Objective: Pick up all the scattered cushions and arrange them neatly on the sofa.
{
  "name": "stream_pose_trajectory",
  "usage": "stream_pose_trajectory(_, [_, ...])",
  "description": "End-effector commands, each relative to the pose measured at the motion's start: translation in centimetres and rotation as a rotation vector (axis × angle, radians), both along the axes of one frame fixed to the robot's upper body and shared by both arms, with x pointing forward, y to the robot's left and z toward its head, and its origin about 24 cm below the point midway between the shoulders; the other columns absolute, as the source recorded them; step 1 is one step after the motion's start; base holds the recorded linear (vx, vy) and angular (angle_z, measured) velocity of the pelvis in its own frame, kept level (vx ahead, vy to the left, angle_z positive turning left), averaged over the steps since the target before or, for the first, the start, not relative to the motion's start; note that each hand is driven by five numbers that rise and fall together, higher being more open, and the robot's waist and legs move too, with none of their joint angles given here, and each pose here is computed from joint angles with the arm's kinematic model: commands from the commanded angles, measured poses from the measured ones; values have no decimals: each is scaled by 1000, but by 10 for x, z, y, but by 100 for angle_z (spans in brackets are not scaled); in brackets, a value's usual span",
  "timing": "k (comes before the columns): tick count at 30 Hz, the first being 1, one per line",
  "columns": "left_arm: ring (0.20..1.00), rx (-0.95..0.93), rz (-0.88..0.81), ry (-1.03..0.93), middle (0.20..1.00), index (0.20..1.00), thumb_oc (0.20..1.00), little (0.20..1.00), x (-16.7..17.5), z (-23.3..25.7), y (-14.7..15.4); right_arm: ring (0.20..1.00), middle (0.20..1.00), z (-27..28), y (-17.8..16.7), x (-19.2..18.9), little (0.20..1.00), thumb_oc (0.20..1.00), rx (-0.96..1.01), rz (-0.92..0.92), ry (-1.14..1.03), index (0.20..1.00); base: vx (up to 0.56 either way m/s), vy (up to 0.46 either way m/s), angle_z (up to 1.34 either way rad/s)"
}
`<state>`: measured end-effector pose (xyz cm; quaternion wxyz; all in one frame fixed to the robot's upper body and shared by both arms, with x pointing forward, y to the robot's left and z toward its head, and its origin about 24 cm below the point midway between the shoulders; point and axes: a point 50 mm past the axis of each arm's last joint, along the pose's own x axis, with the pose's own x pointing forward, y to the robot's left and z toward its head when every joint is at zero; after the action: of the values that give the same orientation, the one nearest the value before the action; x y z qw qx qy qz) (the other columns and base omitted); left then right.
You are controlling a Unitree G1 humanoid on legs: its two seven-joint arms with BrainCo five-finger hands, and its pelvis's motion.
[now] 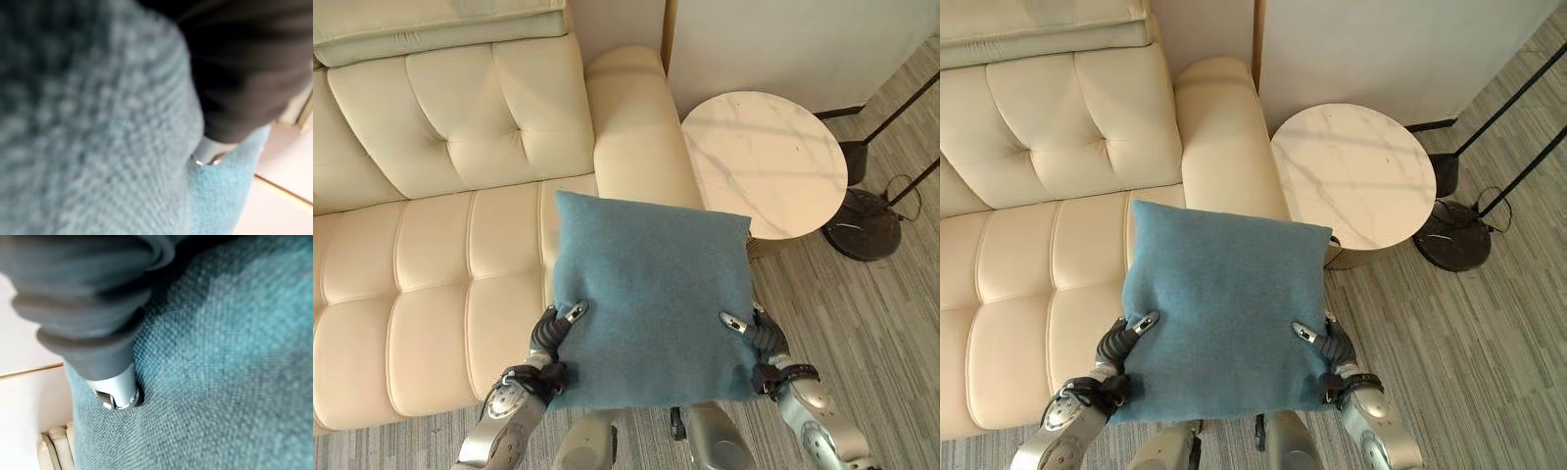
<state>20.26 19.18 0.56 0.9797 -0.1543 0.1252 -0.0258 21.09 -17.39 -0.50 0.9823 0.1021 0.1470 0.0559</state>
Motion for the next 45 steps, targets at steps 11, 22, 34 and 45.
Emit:
stream_pose_trajectory(11, [200, -117, -63, -338, 200, 200, 200, 200, 13, 59, -29, 200, 200, 39, 66, 4, 200, 200, 605, 143, -160, 200, -58, -96, -16])
stream_pose_trajectory(22, [200, -232, -151, -388, 200, 200, 200, 200, 17, 71, -50, 200, 200, 32, 69, 13, 200, 200, 570, 143, -143, 200, -146, -155, 27])
stream_pose_trajectory(34, [200, -234, -176, -446, 200, 200, 200, 200, 20, 82, -56, 200, 200, 45, 60, 20, 200, 200, 473, 140, -222, 200, -118, 38, 60])
stream_pose_trajectory(45, [200, -175, -140, -367, 200, 200, 200, 200, 13, 64, -48, 200, 200, 56, 46, 19, 200, 200, 507, 32, -287, 200, -43, 229, 40])
